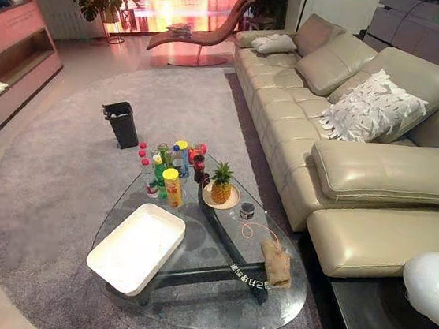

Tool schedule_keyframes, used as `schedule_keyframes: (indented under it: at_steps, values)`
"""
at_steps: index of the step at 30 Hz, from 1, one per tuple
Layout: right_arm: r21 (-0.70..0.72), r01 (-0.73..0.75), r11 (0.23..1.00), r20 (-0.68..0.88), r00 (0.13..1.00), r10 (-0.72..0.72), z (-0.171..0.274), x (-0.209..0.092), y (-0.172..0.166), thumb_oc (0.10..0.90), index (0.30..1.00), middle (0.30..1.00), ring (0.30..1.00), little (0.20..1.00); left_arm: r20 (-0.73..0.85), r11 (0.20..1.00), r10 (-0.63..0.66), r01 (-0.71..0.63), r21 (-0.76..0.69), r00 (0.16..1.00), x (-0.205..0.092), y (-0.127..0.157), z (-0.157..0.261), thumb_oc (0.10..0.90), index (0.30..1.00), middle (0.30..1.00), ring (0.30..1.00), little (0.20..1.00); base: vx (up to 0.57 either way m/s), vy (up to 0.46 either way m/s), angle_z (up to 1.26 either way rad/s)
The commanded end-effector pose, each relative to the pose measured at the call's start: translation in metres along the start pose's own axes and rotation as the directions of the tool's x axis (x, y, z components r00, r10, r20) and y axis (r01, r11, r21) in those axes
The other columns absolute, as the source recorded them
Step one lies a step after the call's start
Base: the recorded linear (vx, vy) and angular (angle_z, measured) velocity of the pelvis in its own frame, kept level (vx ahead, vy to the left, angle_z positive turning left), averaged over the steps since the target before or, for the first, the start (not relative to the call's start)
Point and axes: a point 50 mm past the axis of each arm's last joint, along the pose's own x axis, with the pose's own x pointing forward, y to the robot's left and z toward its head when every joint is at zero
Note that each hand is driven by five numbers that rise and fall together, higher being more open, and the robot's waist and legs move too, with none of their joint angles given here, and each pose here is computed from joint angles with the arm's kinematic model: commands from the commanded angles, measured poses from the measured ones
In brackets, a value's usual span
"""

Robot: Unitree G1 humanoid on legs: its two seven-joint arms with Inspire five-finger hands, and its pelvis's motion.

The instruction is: Wipe the table with a cloth and put it in the basket.

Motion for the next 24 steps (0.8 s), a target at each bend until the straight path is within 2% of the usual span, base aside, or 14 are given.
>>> schedule_keyframes:
  at_steps: [1,24]
  values:
    - [-0.048,0.033,0.998,0.021,0.999,-0.032,0.0218,-0.0024,-0.0098,0.800,0.900,0.900,0.900,0.900,0.018,0.998,0.005,-0.006,0.067,1.000,0.0013,-0.0009,0.0216,0.800,0.900,0.900,0.900,0.900,-0.10,0.008,-0.39]
    - [-0.040,0.043,0.998,0.009,0.999,-0.042,0.0185,-0.0021,-0.0117,0.800,0.900,0.900,0.900,0.900,0.009,0.999,0.016,-0.017,0.042,1.000,0.0012,0.0006,0.0193,0.800,0.900,0.900,0.900,0.900,0.00,0.000,0.00]
